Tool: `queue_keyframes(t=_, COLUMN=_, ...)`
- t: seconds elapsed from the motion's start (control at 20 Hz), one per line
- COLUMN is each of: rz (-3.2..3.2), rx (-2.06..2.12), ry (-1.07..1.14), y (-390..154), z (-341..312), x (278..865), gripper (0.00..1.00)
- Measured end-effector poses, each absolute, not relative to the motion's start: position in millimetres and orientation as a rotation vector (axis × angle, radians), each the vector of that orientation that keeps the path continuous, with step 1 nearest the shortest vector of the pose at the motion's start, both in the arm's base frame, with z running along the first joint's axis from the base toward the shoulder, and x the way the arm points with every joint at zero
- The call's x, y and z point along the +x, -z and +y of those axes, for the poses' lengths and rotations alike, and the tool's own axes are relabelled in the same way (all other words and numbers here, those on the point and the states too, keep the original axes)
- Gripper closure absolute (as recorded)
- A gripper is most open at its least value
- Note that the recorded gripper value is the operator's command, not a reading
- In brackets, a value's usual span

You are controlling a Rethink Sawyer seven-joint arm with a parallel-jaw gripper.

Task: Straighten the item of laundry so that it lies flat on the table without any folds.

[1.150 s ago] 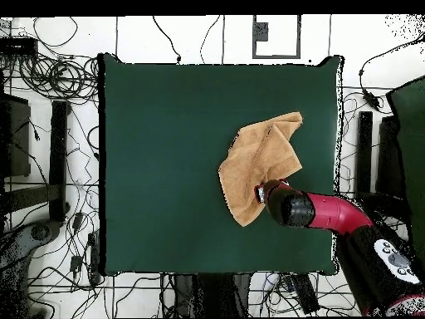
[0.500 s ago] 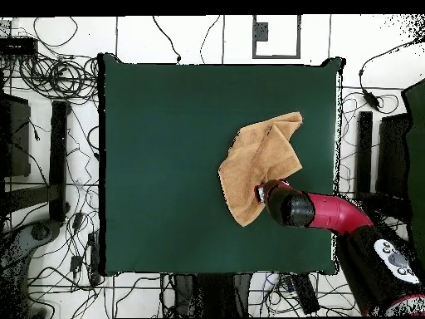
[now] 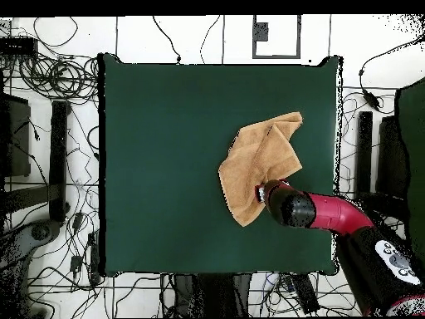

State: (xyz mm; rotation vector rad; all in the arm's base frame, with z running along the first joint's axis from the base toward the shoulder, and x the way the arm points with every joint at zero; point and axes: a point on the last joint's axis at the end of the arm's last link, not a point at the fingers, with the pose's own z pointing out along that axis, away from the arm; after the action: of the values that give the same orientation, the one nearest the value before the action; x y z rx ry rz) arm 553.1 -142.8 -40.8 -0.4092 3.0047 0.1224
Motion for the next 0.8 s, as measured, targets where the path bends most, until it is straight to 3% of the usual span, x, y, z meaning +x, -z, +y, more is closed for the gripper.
queue_keyframes(t=0.8, rz=2.928, rx=-0.31, ry=-0.182, y=42, z=-151, x=542, gripper=1.0)
